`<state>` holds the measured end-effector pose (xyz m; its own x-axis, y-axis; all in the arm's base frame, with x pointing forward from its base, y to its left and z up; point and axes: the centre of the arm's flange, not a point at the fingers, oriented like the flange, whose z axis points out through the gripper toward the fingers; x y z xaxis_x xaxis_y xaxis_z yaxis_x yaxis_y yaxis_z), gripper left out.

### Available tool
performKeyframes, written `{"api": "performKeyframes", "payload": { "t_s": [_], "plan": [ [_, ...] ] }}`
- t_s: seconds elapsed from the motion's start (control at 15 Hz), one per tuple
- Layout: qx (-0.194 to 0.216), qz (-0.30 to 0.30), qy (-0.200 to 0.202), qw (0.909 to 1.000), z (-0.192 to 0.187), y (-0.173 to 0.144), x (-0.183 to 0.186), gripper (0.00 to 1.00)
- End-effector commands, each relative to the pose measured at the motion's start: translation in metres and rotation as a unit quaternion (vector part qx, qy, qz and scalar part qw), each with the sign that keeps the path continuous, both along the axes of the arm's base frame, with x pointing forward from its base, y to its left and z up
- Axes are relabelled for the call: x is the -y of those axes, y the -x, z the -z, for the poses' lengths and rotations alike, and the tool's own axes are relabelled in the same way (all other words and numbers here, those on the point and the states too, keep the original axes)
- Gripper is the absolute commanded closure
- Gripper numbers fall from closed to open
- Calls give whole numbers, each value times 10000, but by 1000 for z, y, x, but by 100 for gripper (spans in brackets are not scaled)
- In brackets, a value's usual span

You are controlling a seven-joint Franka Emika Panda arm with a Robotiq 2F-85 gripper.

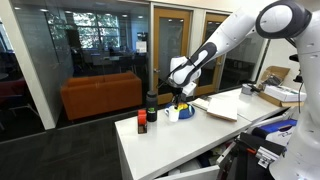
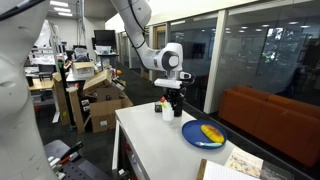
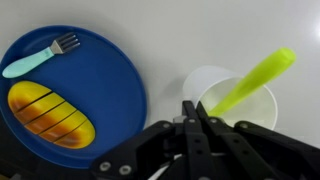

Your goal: Move the mug to the left corner of the table

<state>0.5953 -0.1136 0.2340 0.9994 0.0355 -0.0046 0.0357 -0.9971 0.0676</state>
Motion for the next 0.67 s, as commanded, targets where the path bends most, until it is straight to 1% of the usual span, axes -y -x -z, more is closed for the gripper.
{"api": "performKeyframes", "payload": {
  "t_s": [0.0,0.4,0.6],
  "plan": [
    [-119,-492,26,9987,-20,15,-20,99],
    [-125,-1015,121,9947,-41,20,-74,99],
    [-129,-1223,193,9922,-42,13,-100,99]
  ]
}}
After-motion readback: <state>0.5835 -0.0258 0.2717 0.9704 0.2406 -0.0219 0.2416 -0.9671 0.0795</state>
